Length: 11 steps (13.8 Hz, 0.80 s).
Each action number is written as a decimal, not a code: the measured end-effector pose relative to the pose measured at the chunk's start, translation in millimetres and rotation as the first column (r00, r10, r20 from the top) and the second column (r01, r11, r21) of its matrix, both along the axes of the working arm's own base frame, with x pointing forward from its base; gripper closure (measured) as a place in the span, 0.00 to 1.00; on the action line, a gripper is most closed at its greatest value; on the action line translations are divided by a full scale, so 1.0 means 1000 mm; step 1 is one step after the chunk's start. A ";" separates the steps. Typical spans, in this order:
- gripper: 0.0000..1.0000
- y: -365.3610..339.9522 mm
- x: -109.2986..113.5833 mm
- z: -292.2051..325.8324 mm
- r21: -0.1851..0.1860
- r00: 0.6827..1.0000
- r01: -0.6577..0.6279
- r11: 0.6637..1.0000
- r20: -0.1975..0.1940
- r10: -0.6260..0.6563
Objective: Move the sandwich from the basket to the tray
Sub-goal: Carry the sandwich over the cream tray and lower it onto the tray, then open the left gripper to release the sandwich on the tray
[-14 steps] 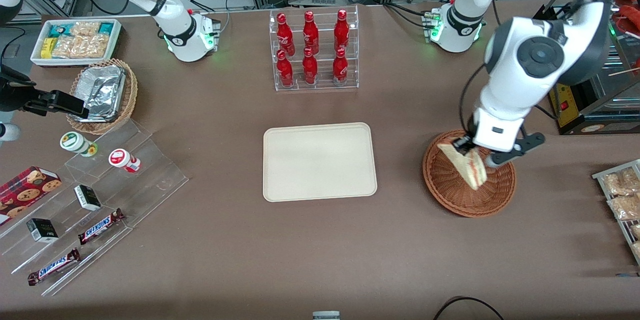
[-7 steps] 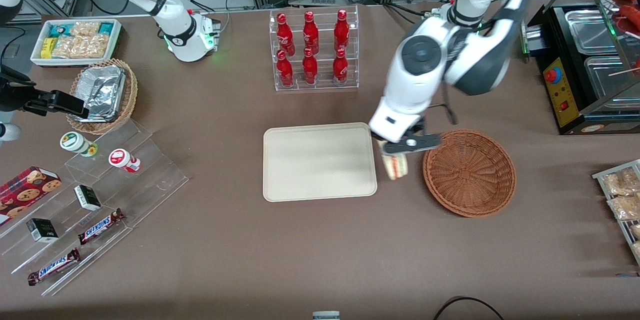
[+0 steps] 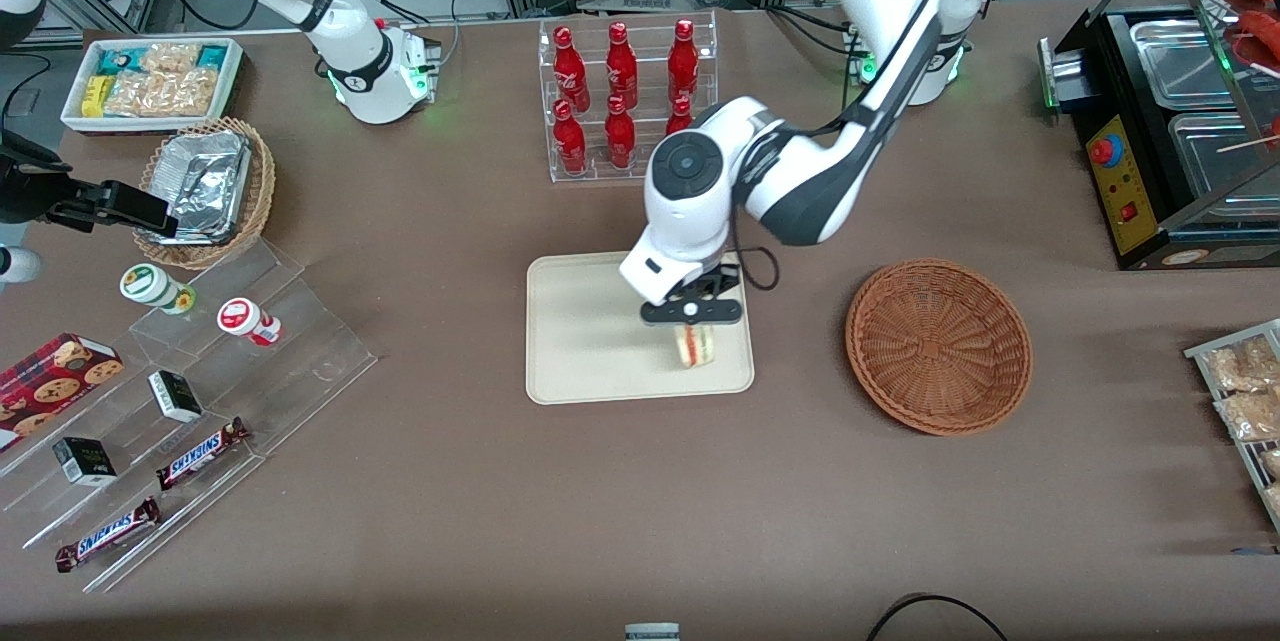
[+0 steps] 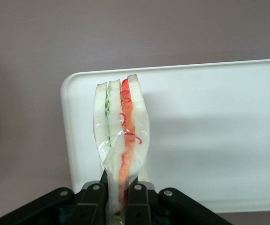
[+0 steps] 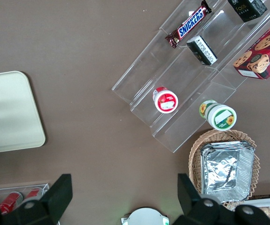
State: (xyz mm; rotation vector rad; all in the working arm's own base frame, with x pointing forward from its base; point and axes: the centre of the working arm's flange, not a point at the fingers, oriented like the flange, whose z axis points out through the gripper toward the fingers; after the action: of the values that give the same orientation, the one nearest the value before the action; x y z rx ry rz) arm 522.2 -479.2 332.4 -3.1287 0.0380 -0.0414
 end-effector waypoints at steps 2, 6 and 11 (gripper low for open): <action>0.85 -0.020 -0.004 -0.028 -0.019 0.999 0.037 0.999 0.029 -0.036; 0.85 -0.039 -0.011 -0.066 -0.034 0.995 0.080 0.996 0.054 -0.078; 0.85 -0.051 -0.023 -0.087 -0.036 0.994 0.097 0.995 0.047 -0.095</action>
State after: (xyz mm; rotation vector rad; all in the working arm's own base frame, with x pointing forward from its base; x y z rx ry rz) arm 499.7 -530.5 245.8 -3.1607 0.1893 -0.1148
